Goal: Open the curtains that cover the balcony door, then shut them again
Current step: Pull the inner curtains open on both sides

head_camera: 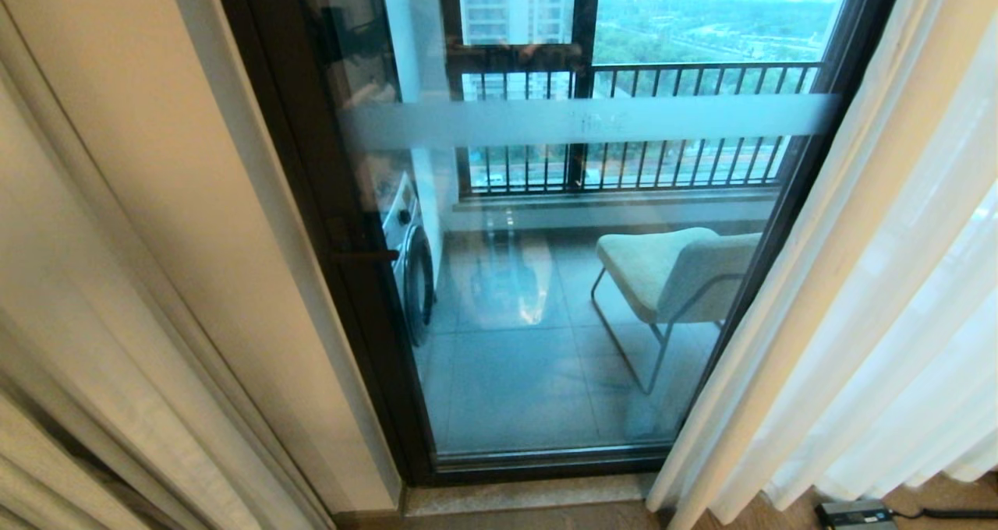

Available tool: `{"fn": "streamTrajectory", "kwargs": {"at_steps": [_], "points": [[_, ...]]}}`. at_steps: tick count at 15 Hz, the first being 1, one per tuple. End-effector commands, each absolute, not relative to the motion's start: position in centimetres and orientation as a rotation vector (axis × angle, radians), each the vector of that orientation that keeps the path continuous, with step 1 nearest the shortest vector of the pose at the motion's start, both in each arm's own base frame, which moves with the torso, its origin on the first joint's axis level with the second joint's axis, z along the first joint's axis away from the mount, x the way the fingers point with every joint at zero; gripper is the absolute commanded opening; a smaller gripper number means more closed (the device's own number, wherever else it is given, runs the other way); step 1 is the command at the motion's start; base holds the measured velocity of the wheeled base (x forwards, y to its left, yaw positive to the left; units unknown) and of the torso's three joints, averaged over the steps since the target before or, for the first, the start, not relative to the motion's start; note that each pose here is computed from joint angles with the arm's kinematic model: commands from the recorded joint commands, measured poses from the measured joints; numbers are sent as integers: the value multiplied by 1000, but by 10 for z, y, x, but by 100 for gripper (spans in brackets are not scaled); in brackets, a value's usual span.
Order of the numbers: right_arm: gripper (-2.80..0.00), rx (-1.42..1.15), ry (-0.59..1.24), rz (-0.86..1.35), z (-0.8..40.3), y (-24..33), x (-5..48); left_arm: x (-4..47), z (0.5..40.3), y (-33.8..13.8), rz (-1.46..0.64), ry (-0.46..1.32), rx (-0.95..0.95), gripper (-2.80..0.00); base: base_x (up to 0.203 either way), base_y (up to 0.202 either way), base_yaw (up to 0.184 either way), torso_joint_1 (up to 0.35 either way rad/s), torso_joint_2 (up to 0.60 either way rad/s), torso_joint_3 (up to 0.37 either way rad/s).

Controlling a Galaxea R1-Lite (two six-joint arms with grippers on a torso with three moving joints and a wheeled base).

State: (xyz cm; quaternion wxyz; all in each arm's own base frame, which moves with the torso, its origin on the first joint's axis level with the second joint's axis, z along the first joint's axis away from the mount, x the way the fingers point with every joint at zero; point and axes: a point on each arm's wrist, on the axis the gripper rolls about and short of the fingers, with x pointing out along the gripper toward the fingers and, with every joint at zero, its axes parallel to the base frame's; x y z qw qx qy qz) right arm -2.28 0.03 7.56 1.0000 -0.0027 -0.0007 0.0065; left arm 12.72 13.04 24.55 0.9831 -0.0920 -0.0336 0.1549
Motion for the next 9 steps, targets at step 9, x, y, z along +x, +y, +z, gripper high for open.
{"fn": "streamTrajectory", "kwargs": {"at_steps": [9], "points": [[-280,-6,-2,14,76,0,-23,101,199,59,65,-11,-203,-280,0,0,0,0,0,0]]}}
